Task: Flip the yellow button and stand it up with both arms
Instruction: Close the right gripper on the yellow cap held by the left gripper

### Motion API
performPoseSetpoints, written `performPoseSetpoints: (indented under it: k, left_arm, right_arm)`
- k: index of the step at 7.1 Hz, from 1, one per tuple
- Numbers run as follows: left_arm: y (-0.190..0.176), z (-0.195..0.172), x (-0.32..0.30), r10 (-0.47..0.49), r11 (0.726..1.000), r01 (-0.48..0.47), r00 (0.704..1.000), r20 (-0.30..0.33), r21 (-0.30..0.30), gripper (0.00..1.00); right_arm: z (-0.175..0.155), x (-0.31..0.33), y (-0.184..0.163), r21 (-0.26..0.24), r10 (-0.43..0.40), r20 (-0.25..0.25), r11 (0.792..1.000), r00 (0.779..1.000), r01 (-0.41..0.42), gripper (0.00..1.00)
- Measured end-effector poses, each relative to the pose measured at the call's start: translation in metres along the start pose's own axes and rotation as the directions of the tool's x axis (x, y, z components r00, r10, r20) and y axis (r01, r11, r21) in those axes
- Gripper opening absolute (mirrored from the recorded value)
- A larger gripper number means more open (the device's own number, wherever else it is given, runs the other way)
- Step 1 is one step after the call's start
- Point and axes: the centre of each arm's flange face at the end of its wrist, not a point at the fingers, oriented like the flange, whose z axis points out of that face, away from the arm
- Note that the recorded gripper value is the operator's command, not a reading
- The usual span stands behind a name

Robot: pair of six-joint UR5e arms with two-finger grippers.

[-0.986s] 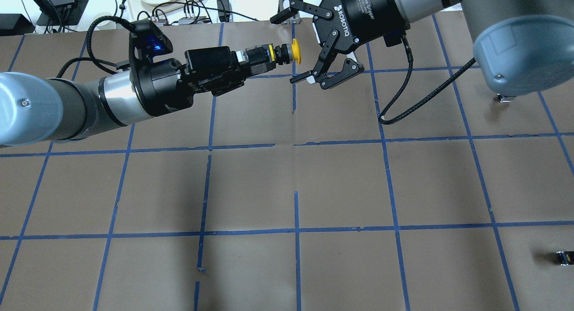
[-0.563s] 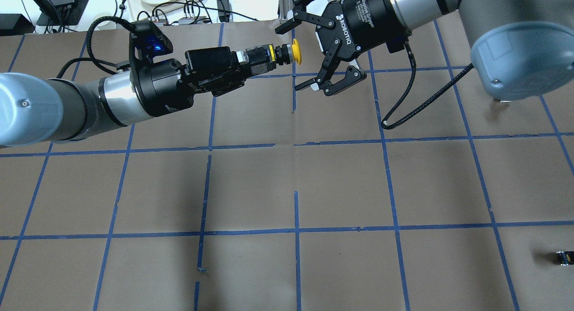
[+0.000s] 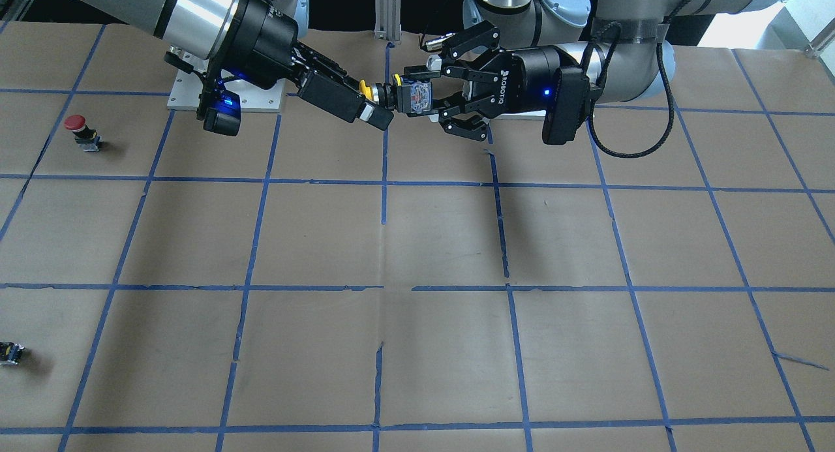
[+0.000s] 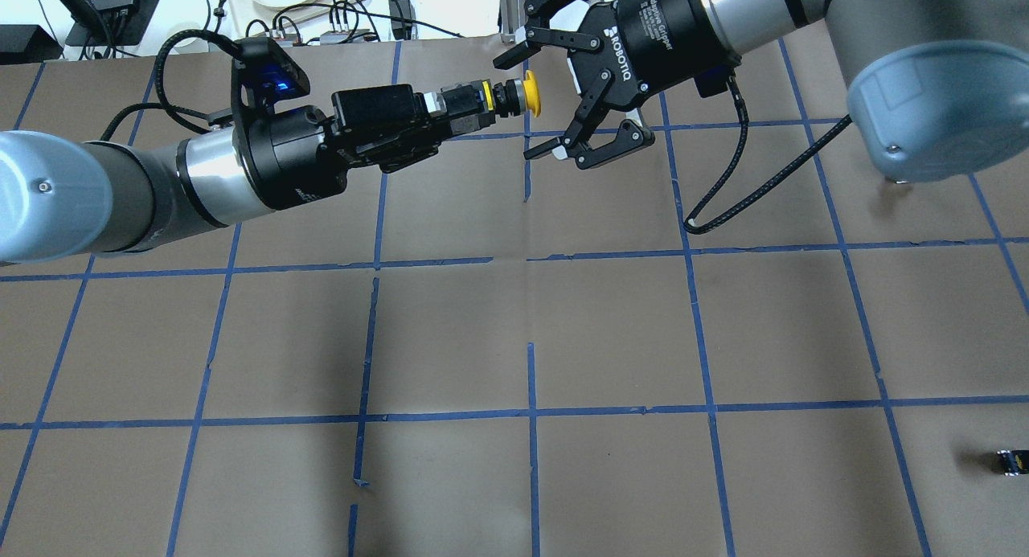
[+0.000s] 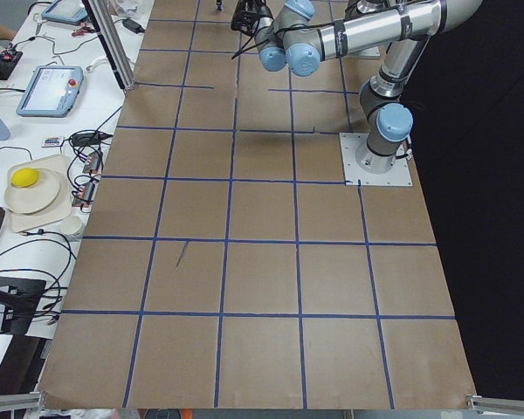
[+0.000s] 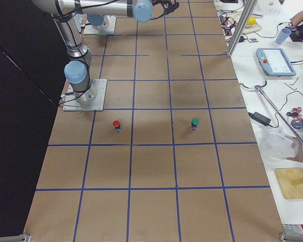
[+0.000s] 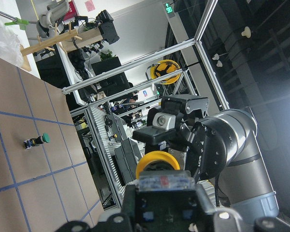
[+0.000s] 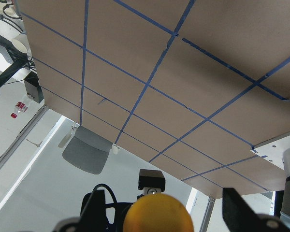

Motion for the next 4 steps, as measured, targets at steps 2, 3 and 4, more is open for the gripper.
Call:
performPoseSetpoints:
  k: [2, 3, 4]
  left_arm:
    - [0.0004, 0.0000, 0.0021, 0.004, 1.000, -0.004, 1.000, 0.000, -0.001, 0.15]
    - [0.0003, 0.0000, 0.0024, 0.005, 1.000, -0.005, 1.000, 0.000, 0.000, 0.15]
    - [0.0002, 0.0000, 0.0026, 0.006, 1.000, -0.006, 1.000, -0.001, 0.000, 0.15]
  right_arm:
    - [-0.0013, -0.0004, 0.0012, 0.000, 0.002, 0.003, 1.000, 1.000, -0.002, 0.57]
    - [-0.0021, -0.0003, 0.0013, 0.000, 0.003, 0.005, 1.000, 1.000, -0.003, 0.47]
    - [-0.0031, -0.0003, 0.0020, -0.003, 0.003, 0.008, 1.000, 1.000, -0.003, 0.41]
